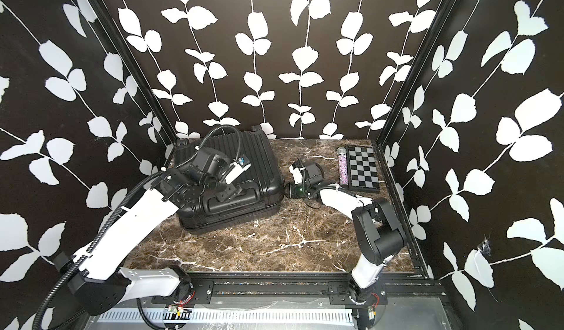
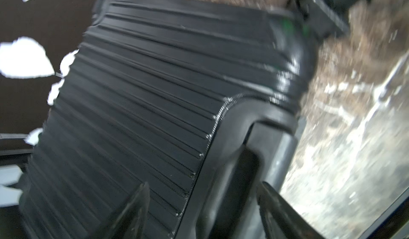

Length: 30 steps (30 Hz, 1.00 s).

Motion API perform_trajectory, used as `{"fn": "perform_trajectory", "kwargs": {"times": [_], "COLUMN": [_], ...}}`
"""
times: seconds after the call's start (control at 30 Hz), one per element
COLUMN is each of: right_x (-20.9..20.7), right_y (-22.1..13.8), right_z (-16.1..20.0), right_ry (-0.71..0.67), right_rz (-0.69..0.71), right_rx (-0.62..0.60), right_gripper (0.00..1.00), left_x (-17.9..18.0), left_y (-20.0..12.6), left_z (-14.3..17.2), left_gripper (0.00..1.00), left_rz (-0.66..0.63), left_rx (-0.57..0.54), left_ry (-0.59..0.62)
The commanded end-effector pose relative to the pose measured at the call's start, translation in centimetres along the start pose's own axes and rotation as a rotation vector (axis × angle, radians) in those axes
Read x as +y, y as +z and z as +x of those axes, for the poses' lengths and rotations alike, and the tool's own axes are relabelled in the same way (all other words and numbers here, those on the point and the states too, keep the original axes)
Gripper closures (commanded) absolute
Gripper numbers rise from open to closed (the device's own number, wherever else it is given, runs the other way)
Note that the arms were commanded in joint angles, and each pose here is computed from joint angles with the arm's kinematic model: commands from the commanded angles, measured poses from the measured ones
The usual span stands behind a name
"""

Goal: Close the suitcase zippers
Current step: Adjust the suitcase at the center of the board.

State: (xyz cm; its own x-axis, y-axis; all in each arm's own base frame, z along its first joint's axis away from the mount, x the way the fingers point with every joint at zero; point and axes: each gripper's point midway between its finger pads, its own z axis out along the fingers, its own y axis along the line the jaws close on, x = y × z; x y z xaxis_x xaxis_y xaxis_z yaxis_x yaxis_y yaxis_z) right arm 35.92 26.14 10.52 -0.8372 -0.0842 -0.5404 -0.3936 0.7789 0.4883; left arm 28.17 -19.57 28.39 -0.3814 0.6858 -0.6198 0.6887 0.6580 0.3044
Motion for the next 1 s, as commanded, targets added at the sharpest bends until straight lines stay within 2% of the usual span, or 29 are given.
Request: {"fn": "perform_trajectory", "kwargs": {"times": [0.0,0.07,0.2,0.3,0.4,0.53,0.63,0.83,0.97], "right_x": [0.8,1.2,1.9,2.5,3.1,4.3,5.2,7.4,8.8], "right_y": [0.4,0.3,0.6,0.8,1.0,1.3,1.6,2.3,2.9], "right_z": [-0.4,-0.5,-0.2,0.2,0.5,0.6,0.8,1.5,2.0], "right_ry": [-0.024,-0.029,-0.046,-0.063,-0.08,-0.108,-0.122,-0.156,-0.175], "right_rz": [-0.019,-0.026,-0.04,-0.049,-0.052,-0.061,-0.067,-0.098,-0.114], "right_rx": [0.002,-0.004,0.003,0.011,0.01,0.0,-0.002,0.001,0.008], "right_gripper": [0.63,0.63,0.63,0.63,0.63,0.63,0.64,0.64,0.64], "left_x": [0.6,0.4,-0.4,0.2,1.5,1.9,2.0,3.2,3.1], "left_y": [-1.7,-1.8,-2.2,-3.2,-4.3,-4.9,-5.0,-5.9,-5.4], "left_z": [-0.7,-0.7,-0.2,0.9,2.9,5.8,7.8,10.6,11.7], "left_gripper": [0.22,0.24,0.29,0.3,0.27,0.26,0.26,0.22,0.21], "left_rz": [-0.012,0.006,0.042,-0.006,-0.109,-0.2,-0.273,-0.429,-0.474], "left_rx": [-0.055,-0.065,-0.044,-0.044,-0.051,0.021,0.084,0.133,0.164], "left_ry": [-0.281,-0.414,-0.595,-0.744,-0.921,-1.097,-1.169,-1.2,-1.24]}}
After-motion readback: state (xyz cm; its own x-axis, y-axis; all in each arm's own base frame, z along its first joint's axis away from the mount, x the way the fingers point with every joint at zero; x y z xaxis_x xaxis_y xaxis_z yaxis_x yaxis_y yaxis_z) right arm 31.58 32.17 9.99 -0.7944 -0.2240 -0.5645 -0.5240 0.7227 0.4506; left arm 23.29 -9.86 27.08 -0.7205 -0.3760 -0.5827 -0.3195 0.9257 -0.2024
